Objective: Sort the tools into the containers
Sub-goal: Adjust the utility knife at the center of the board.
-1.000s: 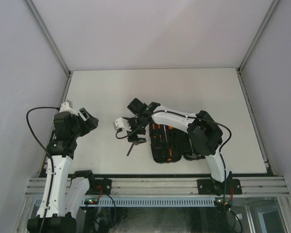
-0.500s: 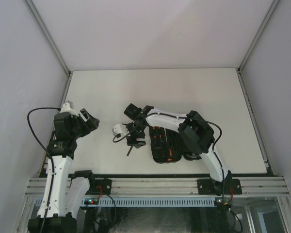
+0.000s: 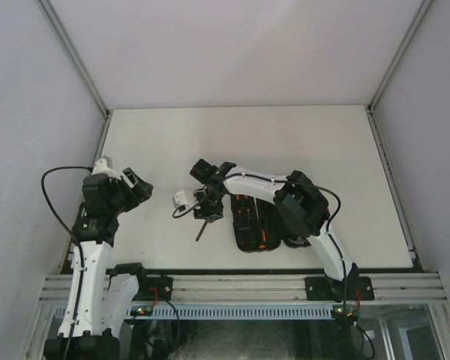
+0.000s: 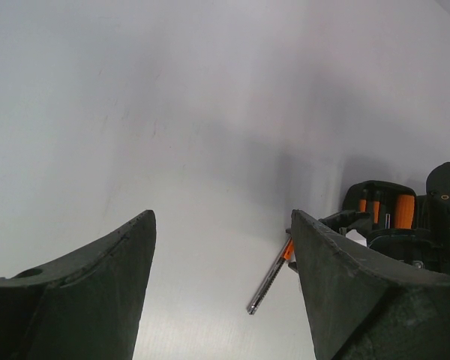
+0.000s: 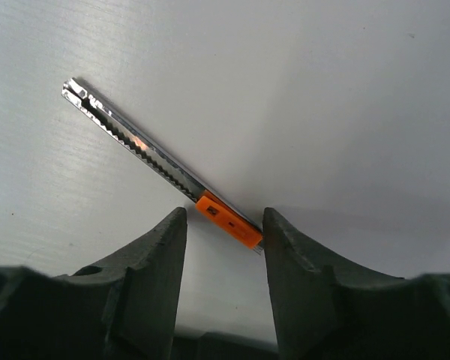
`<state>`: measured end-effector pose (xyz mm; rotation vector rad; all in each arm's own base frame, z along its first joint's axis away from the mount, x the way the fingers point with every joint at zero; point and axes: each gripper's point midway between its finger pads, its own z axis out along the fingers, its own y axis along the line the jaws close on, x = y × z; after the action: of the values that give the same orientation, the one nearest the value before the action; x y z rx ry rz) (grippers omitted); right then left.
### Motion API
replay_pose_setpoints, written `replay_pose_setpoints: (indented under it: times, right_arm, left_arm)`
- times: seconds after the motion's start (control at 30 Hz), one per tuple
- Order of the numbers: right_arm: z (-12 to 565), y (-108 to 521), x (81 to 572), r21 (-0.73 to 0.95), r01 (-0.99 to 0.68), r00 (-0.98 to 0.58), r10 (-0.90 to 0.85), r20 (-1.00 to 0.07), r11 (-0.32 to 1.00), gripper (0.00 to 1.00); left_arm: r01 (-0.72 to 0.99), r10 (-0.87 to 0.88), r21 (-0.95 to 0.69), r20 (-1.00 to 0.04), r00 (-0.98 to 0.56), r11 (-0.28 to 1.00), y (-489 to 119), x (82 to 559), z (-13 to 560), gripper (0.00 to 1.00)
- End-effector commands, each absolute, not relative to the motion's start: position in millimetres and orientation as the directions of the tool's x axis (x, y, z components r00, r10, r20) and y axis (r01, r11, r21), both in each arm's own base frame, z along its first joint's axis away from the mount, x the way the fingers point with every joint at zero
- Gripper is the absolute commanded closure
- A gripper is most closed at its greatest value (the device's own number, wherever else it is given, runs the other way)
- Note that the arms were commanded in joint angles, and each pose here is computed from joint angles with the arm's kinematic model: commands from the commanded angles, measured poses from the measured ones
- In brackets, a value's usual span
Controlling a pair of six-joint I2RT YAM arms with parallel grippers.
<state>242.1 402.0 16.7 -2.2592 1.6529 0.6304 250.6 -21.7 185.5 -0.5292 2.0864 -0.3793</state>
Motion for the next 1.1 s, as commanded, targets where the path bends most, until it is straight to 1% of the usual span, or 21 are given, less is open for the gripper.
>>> replay_pose_setpoints:
  times: [0.0, 0.07, 0.17, 0.33, 0.47, 0.57, 0.7, 0.77, 0.83, 0.9, 0.97, 1.0, 1.07]
  right_arm:
    - [15, 397, 234, 0.083, -0.956, 0.211, -0.855, -0.473, -0.282, 0.59]
    - [14, 395, 233, 0.085, -0.96, 0.197, -0.861, -0.47, -0.266, 0.65]
    - [14, 390, 232, 0.082, -0.971, 0.162, -0.867, -0.471, -0.225, 0.71]
    - [18, 386, 223, 0.121, -0.986, 0.045, -0.872, -0.488, -0.119, 0.76]
    - [14, 378, 218, 0.151, -0.988, -0.085, -0.893, -0.442, 0.02, 0.8]
    - [8, 371, 216, 0.137, -0.982, -0.176, -0.9, -0.4, 0.131, 0.83]
    - [2, 359, 218, 0.114, -0.936, -0.351, -0.876, -0.332, 0.332, 0.81]
    - [-2, 353, 216, 0.108, -0.893, -0.449, -0.841, -0.302, 0.438, 0.82]
    - [-6, 349, 214, 0.092, -0.843, -0.532, -0.795, -0.29, 0.53, 0.82]
    - [-10, 349, 212, 0.094, -0.789, -0.603, -0.738, -0.303, 0.607, 0.82]
    - [-13, 350, 208, 0.099, -0.746, -0.652, -0.692, -0.31, 0.658, 0.79]
    - [-15, 351, 206, 0.102, -0.733, -0.665, -0.679, -0.309, 0.672, 0.75]
    - [-16, 354, 203, 0.098, -0.722, -0.676, -0.668, -0.313, 0.685, 0.64]
  left_arm:
    - [-0.222, -0.516, -0.469, -0.721, -0.463, 0.855, -19, 252, 187, 0.24]
    - [-0.22, -0.516, -0.471, -0.721, -0.462, 0.854, -19, 252, 187, 0.24]
    - [-0.221, -0.518, -0.472, -0.724, -0.456, 0.854, -18, 251, 187, 0.24]
    - [-0.217, -0.522, -0.479, -0.722, -0.454, 0.851, -19, 252, 188, 0.24]
    - [-0.21, -0.523, -0.484, -0.719, -0.458, 0.85, -20, 252, 187, 0.24]
    - [-0.21, -0.523, -0.484, -0.718, -0.459, 0.849, -20, 252, 187, 0.24]
    - [-0.208, -0.517, -0.478, -0.721, -0.462, 0.853, -20, 252, 187, 0.24]
    - [-0.207, -0.516, -0.478, -0.72, -0.464, 0.853, -20, 252, 186, 0.23]
    - [-0.208, -0.516, -0.478, -0.719, -0.465, 0.853, -20, 252, 186, 0.23]
    - [-0.208, -0.516, -0.479, -0.717, -0.468, 0.853, -20, 252, 185, 0.23]
    - [-0.21, -0.517, -0.479, -0.715, -0.47, 0.853, -20, 252, 185, 0.23]
    - [-0.209, -0.516, -0.478, -0.715, -0.472, 0.853, -20, 252, 184, 0.23]
    - [-0.208, -0.516, -0.478, -0.714, -0.473, 0.853, -20, 253, 184, 0.23]
